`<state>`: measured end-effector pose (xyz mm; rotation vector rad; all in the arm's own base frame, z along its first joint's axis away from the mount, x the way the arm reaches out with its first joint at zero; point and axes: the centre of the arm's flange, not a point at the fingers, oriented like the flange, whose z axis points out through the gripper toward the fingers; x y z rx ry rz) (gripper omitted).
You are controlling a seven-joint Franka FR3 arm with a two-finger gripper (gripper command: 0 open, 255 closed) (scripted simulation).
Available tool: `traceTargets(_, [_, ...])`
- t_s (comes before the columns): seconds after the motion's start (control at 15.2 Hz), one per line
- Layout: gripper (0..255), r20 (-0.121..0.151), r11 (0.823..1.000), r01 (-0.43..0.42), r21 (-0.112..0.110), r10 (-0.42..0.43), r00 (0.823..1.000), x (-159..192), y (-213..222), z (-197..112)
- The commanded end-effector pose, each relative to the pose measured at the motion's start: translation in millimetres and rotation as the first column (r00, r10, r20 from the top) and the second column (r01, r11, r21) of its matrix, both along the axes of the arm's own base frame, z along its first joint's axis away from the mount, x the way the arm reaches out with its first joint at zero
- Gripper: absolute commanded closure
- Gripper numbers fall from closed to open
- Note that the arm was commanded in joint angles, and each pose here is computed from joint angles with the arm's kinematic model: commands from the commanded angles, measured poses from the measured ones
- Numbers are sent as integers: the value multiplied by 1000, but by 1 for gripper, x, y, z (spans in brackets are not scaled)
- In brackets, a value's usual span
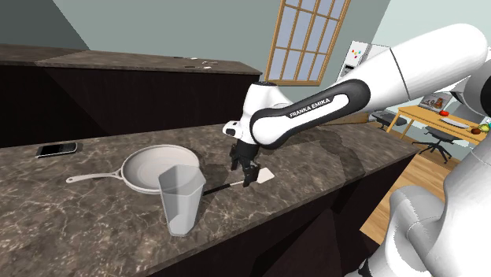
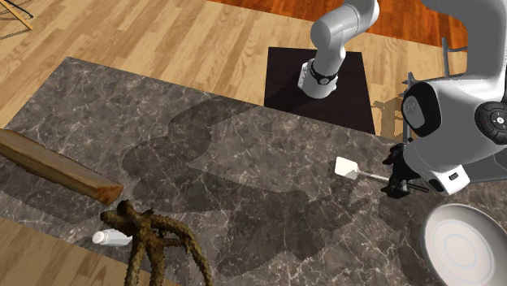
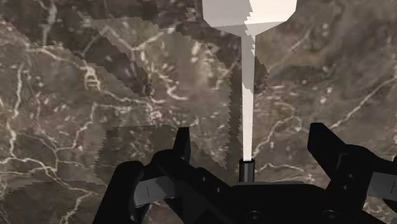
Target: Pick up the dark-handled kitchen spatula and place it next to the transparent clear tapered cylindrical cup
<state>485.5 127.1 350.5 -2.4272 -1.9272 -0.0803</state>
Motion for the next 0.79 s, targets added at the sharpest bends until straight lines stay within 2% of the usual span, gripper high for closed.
traceTargets(0.0, [0, 0, 1000, 0, 0, 0, 1000, 0, -1, 13])
traceTargets(0.2, [0, 0, 1000, 0, 0, 0, 1000, -1, -3, 50])
traceTargets(0.73, [0, 0, 1000, 0, 0, 0, 1000, -1, -3, 50])
